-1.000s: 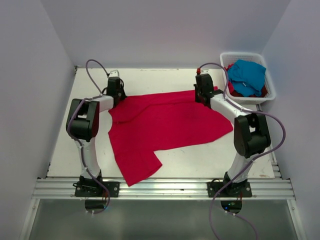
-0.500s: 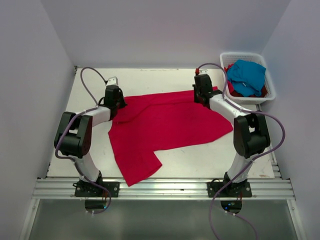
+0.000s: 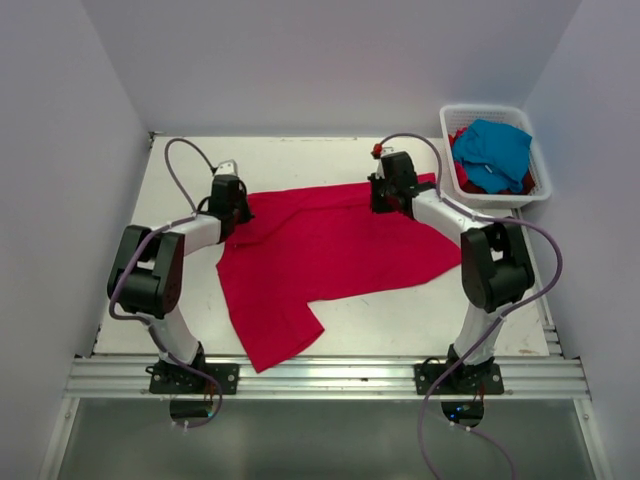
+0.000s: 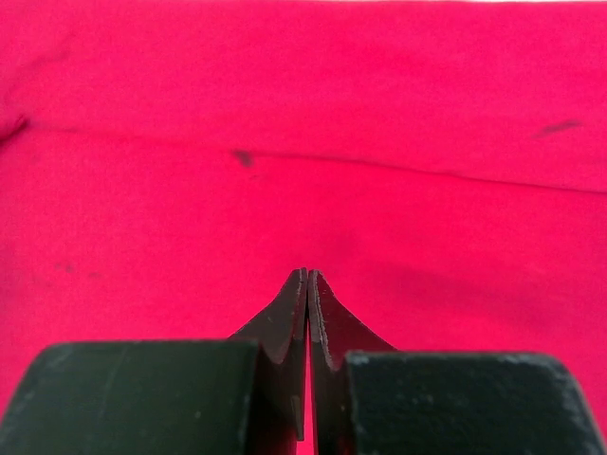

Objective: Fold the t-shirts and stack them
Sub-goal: Fold the flattened tshirt in 1/3 of the way

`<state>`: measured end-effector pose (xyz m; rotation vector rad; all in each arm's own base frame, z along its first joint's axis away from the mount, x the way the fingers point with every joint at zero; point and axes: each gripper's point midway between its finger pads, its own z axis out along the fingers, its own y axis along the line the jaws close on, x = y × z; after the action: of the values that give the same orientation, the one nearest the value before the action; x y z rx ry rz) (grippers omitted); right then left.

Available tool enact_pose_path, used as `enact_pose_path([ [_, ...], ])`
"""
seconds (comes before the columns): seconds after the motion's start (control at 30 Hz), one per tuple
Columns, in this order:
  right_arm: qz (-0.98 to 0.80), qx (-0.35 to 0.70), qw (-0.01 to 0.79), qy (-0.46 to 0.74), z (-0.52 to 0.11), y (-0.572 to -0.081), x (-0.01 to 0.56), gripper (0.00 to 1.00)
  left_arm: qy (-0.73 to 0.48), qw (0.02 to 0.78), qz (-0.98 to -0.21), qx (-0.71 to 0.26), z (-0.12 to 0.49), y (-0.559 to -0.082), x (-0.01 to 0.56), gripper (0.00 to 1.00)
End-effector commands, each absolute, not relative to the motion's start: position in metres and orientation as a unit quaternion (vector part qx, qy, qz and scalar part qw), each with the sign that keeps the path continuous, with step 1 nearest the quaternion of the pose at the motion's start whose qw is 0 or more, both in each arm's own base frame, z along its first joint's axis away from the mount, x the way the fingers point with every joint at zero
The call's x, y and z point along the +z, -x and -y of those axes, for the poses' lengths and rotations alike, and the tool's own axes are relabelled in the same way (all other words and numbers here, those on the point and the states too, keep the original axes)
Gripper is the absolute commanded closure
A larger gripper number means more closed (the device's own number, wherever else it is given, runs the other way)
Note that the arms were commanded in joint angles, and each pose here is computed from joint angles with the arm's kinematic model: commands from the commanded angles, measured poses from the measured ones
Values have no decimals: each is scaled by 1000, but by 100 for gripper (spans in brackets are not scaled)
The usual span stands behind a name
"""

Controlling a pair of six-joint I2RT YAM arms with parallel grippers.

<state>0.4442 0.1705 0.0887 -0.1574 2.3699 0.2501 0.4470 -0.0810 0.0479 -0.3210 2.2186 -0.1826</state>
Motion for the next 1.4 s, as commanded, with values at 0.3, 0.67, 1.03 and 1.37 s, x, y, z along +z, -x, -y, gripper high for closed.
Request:
enact_pose_path([
  [0.3, -918, 155, 350, 105, -207, -427, 92, 96, 63, 416, -905, -65, 123, -364, 97, 37],
  [0.67, -916, 169, 346, 110, -216, -414, 90, 97, -52, 363, -930, 25, 119, -356, 76, 34],
  [1.03, -915, 163, 353, 112, -211, -401, 96, 97, -140, 373, -917, 5, 154, -397, 75, 38],
  [1.37, -915, 156, 355, 110, -207, -399, 96, 99, -149, 347, -926, 24, 156, -408, 44, 42],
])
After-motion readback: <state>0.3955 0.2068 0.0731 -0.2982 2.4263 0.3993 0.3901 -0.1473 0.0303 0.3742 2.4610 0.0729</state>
